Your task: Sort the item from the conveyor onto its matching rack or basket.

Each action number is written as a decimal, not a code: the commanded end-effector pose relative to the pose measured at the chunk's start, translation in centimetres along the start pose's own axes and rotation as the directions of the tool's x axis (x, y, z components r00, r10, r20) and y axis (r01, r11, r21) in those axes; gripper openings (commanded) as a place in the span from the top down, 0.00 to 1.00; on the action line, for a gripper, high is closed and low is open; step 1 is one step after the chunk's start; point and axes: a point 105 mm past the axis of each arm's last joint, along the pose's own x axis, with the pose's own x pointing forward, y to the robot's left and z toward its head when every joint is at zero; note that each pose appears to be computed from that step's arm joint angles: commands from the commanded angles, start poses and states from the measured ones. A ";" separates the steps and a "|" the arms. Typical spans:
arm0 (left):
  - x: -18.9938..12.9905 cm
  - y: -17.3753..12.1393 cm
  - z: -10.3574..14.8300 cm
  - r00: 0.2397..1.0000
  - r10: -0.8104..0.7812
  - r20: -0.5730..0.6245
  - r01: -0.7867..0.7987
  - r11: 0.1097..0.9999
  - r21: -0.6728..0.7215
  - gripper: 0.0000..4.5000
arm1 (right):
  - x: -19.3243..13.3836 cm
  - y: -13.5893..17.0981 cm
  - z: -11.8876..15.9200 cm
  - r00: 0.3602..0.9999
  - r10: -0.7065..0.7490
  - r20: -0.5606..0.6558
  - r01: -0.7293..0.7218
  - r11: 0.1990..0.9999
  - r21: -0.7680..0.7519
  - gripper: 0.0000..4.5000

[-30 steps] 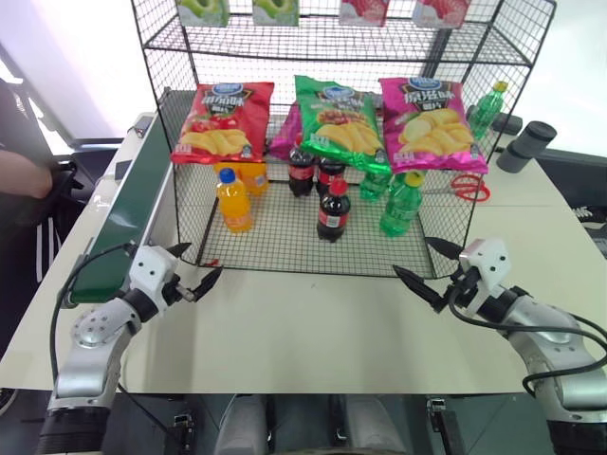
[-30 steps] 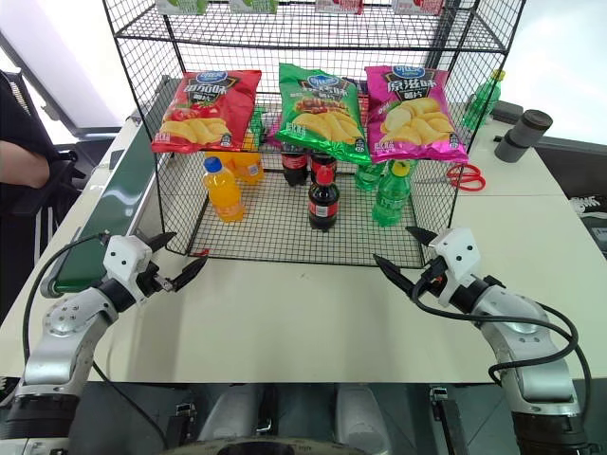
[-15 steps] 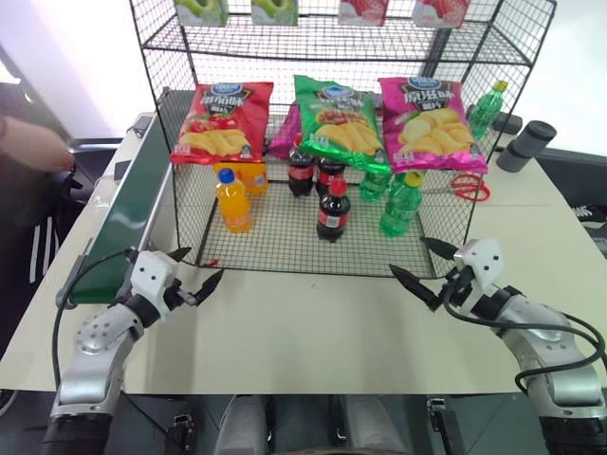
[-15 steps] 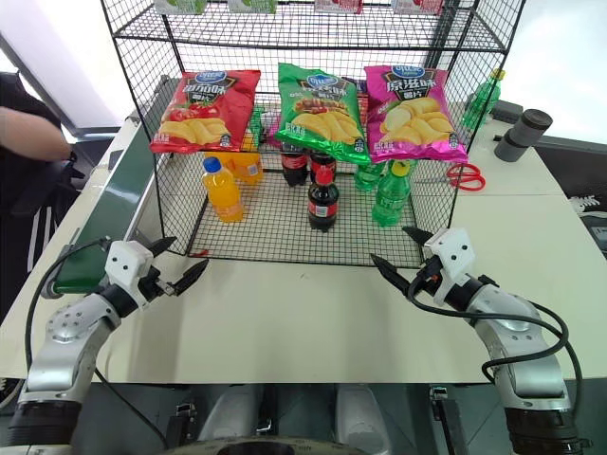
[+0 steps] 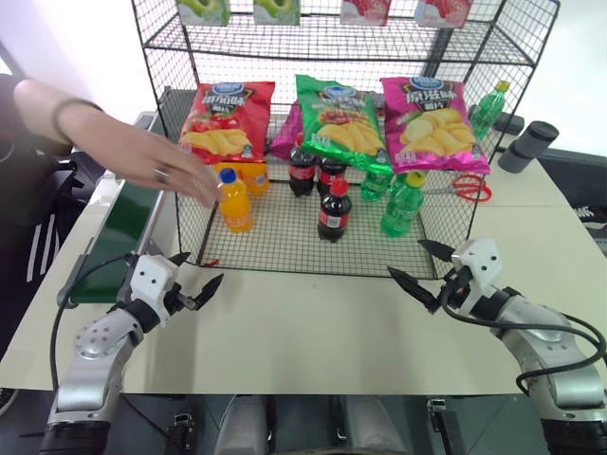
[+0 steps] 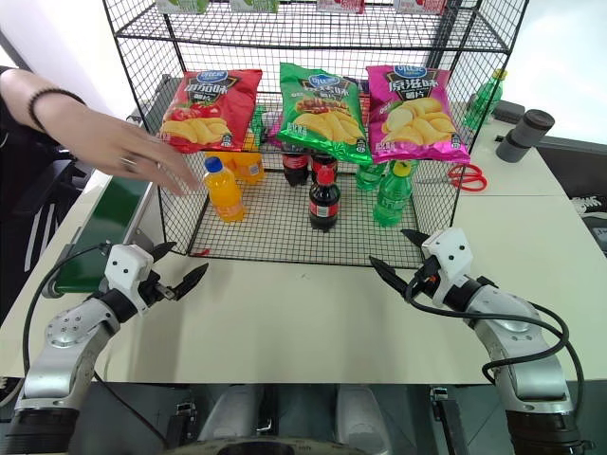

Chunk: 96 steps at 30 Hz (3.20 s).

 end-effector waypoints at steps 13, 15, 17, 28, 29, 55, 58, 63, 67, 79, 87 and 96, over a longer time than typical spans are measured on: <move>-1.0 1.0 1.3 0.999 0.036 0.023 -0.036 0.999 0.018 0.00 | 0.2 0.2 0.9 0.999 0.013 0.035 -0.012 0.999 -0.033 0.01; -1.0 1.0 1.3 0.999 0.038 0.022 -0.038 0.999 0.017 0.00 | 0.3 0.1 0.8 0.999 0.010 0.035 -0.009 0.999 -0.032 0.01; -1.0 1.0 1.3 0.999 0.038 0.020 -0.038 0.999 0.015 0.00 | 0.3 0.1 0.7 0.999 0.007 0.036 -0.006 0.999 -0.031 0.01; -0.7 1.1 1.3 0.999 0.038 0.018 -0.038 0.999 0.004 0.00 | 0.2 0.1 0.8 0.999 -0.012 0.041 0.013 0.999 -0.032 0.01; -0.7 1.0 1.3 0.999 0.039 0.018 -0.039 0.999 0.003 0.00 | 0.2 0.0 0.8 0.999 -0.014 0.041 0.016 0.999 -0.035 0.01; -3.5 4.8 4.1 0.957 0.259 0.131 -0.251 0.965 -0.076 0.00 | 2.8 -0.6 1.7 0.995 0.019 0.095 -0.014 0.998 -0.061 0.01; -4.8 6.8 4.1 0.911 0.385 0.146 -0.371 0.921 -0.117 0.00 | 3.7 -0.5 2.1 0.992 0.043 0.115 -0.036 0.997 -0.066 0.01; -5.8 9.2 3.2 0.842 0.524 0.128 -0.509 0.851 -0.128 0.00 | 4.8 0.6 2.9 0.984 0.091 0.153 -0.081 0.994 -0.072 0.01; -5.5 10.2 2.7 0.814 0.568 0.121 -0.551 0.821 -0.146 0.00 | 5.7 2.5 3.7 0.972 0.149 0.182 -0.138 0.988 -0.072 0.01; -4.0 11.9 1.9 0.767 0.629 0.125 -0.604 0.774 -0.189 0.00 | 5.8 5.6 4.1 0.959 0.197 0.202 -0.187 0.980 -0.067 0.01; -4.3 12.4 1.4 0.730 0.672 0.127 -0.650 0.739 -0.177 0.00 | 6.1 6.6 4.2 0.955 0.210 0.211 -0.204 0.978 -0.051 0.01; -5.3 12.5 1.5 0.698 0.703 0.133 -0.678 0.710 -0.192 0.00 | 6.5 6.8 4.0 0.951 0.227 0.208 -0.222 0.974 -0.045 0.01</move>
